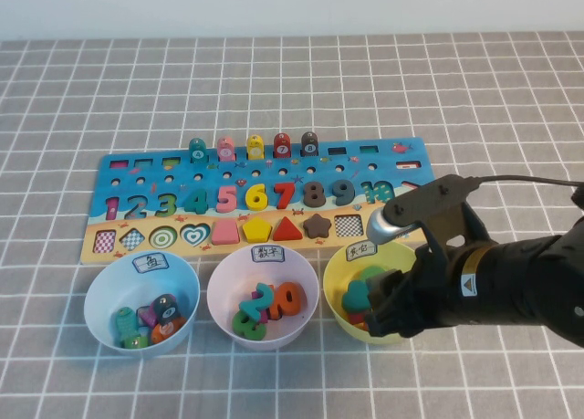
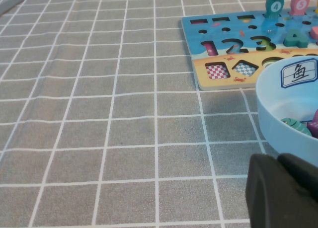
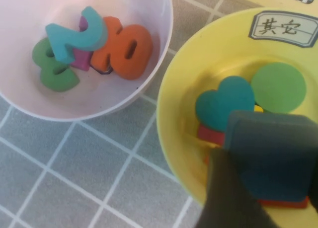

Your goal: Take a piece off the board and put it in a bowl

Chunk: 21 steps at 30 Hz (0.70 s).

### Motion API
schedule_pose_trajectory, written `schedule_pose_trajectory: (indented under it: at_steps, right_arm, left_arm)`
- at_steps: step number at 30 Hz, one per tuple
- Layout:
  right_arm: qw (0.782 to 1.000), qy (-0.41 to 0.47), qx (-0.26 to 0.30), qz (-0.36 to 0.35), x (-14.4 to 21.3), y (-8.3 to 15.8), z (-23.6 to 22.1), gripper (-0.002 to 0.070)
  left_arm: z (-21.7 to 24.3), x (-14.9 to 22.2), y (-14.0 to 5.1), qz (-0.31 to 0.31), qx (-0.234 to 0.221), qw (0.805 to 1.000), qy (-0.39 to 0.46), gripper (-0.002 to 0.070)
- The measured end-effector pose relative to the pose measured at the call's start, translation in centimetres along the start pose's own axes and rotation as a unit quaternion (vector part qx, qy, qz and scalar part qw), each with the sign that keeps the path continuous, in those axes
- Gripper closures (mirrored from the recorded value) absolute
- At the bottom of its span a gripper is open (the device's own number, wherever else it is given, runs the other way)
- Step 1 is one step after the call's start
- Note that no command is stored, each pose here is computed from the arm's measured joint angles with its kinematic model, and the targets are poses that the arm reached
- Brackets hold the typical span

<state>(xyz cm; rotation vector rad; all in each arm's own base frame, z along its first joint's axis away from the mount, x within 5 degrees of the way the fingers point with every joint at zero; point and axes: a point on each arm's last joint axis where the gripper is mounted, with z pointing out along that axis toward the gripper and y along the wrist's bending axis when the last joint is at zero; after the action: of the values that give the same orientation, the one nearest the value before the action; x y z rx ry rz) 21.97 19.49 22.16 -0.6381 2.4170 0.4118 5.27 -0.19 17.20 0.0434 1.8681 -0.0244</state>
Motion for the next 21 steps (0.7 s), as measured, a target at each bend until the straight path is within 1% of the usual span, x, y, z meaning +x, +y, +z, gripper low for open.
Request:
schedule_pose_trajectory:
  at_steps: [2, 7, 10, 13, 15, 16, 19, 21]
  right_arm:
    - [1.000, 0.001, -0.001, 0.003, 0.0, 0.0, 0.1, 0.0346]
    - [1.000, -0.001, -0.004, 0.012, -0.1, 0.1, 0.0, 0.0255]
    - [1.000, 0.000, -0.004, 0.013, -0.1, 0.1, 0.0, 0.0237]
    - [1.000, 0.000, -0.004, 0.013, -0.1, 0.1, 0.0, 0.0245]
    - [1.000, 0.002, -0.004, 0.014, -0.1, 0.1, -0.2, 0.0284]
    - [1.000, 0.004, -0.005, 0.016, 0.0, 0.1, -0.4, 0.0318]
    - [1.000, 0.008, -0.006, 0.017, 0.0, 0.1, -1.3, 0.0465]
    - [1.000, 0.002, -0.005, 0.010, -0.1, 0.1, -2.3, 0.0587]
  left_arm:
    - [0.0, 0.0, 0.0, 0.000, 0.000, 1.000, 0.000, 0.0679]
    - [0.0, 0.0, 0.0, 0.000, 0.000, 1.000, 0.000, 0.0679]
    - [0.0, 0.0, 0.0, 0.000, 0.000, 1.000, 0.000, 0.0679]
    - [0.0, 0.0, 0.0, 0.000, 0.000, 1.000, 0.000, 0.0679]
    - [0.0, 0.0, 0.0, 0.000, 0.000, 1.000, 0.000, 0.0679]
    - [0.0, 0.0, 0.0, 0.000, 0.000, 1.000, 0.000, 0.0679]
    - [0.0, 0.0, 0.0, 0.000, 0.000, 1.000, 0.000, 0.0680]
    - [0.0, 0.0, 0.0, 0.000, 0.000, 1.000, 0.000, 0.0680]
